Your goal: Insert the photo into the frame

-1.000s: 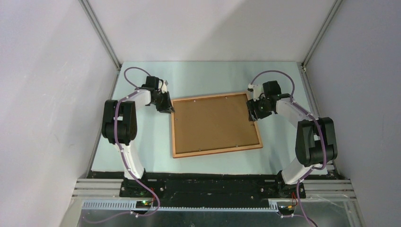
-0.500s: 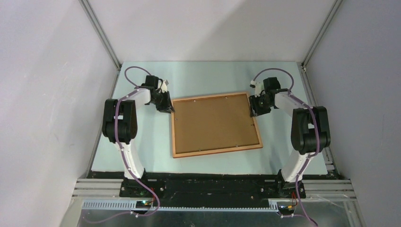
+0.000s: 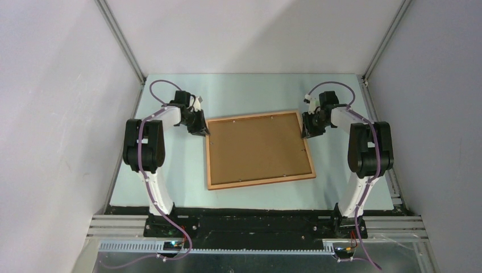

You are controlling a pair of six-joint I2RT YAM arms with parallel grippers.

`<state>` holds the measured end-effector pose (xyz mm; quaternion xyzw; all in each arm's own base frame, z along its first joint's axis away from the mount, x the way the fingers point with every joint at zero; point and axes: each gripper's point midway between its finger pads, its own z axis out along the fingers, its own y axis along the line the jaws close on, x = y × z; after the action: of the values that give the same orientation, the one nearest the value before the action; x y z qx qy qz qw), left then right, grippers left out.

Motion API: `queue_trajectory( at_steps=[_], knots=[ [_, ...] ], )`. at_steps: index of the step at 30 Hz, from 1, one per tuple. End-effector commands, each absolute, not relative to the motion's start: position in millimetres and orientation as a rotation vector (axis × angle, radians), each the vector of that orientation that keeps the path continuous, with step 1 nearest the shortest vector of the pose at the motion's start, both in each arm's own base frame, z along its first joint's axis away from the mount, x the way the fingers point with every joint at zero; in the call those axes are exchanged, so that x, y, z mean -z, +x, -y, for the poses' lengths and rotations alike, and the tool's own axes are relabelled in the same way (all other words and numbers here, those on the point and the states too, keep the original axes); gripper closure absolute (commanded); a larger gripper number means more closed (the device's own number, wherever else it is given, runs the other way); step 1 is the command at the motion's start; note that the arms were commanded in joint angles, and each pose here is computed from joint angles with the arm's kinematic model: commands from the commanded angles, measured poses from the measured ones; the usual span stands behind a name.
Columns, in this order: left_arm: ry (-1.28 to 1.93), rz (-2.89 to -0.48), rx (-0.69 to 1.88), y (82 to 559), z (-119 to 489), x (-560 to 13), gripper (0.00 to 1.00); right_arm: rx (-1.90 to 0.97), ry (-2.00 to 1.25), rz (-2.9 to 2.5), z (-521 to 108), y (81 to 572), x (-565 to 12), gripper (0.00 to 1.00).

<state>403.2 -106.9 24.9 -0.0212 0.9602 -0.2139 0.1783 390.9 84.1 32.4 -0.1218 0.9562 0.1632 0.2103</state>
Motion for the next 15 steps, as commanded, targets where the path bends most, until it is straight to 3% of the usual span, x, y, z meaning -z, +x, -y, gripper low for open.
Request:
queue_trajectory(
  at_steps=[1, 9, 15],
  knots=[
    [-0.023, -2.687, 0.684, 410, 116, -32, 1.0, -0.536, -0.295, -2.635, -88, 402, -38, 0.67],
    [-0.011, -2.661, 0.719, 420, 120, -39, 1.0, -0.556, -0.267, -2.648, -88, 402, -33, 0.86],
    [0.016, -2.63, 0.814, 433, 132, -46, 1.0, -0.522, -0.239, -2.678, -83, 400, -25, 0.94]
  ],
)
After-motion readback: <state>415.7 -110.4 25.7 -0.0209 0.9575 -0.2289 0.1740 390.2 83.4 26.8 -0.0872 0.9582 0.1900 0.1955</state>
